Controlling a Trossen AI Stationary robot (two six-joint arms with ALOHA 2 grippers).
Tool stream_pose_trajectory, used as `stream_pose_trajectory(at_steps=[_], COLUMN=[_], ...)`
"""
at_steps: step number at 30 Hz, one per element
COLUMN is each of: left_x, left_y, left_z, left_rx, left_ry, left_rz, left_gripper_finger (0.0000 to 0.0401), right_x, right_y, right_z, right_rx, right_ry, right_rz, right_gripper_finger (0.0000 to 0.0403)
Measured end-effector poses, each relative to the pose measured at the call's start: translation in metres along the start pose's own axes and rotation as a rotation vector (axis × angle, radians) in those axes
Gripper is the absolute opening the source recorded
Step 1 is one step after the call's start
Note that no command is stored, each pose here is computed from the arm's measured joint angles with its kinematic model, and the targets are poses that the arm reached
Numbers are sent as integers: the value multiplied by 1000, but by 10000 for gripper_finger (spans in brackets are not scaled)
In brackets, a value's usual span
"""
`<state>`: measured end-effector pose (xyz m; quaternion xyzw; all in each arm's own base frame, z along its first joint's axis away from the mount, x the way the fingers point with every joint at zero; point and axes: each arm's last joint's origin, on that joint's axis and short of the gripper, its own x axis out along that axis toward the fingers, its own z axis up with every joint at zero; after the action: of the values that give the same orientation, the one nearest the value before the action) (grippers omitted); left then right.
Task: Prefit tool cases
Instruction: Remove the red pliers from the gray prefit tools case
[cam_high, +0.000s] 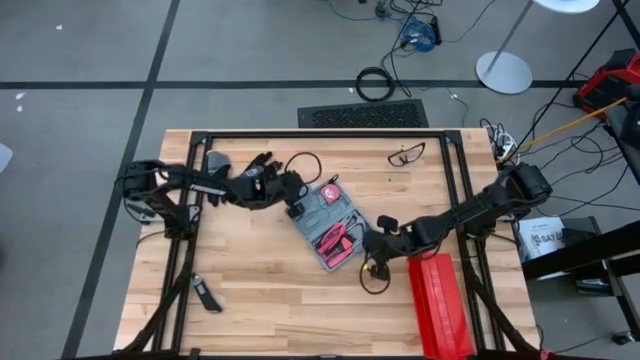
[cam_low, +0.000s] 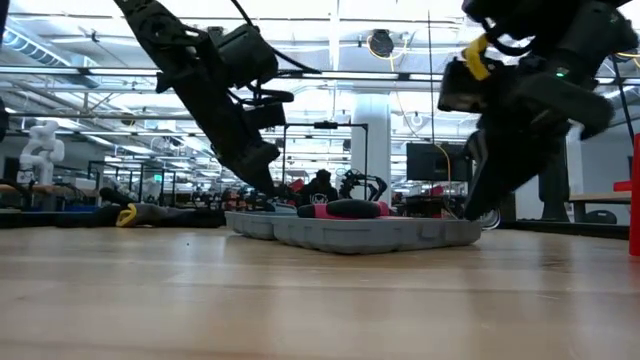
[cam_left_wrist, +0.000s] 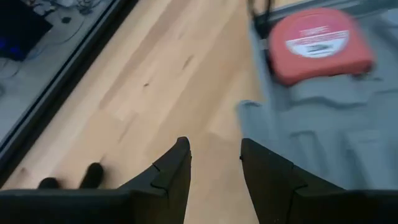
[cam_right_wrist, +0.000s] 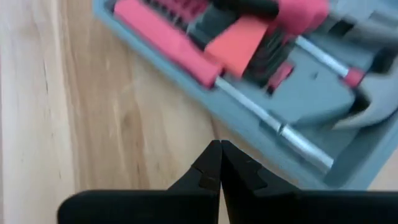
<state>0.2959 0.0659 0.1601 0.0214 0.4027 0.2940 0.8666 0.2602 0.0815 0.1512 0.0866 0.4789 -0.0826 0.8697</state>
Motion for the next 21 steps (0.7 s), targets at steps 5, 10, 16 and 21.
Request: stream_pose_trajectory(at_steps=[5, 10, 16, 21], left_x=[9, 16, 29, 38], left_y=[14, 21, 17, 9], left_z=[-2, -5, -14, -21], left_rx=[6, -13, -6, -65], left_ry=[36, 65, 112, 160], left_rz=[24, -18, -47, -111], left_gripper_finger=[146, 146, 146, 146], right_x=[3, 10, 20, 22], right_y=[-4, -15, -27, -37], right_z=[-7, -20, -30, -27], right_rx=[8, 46, 105, 107], right_ry=[-8, 3, -95, -104], right_rz=[-62, -110, -115, -124], right_gripper_finger=[0, 0, 0, 0])
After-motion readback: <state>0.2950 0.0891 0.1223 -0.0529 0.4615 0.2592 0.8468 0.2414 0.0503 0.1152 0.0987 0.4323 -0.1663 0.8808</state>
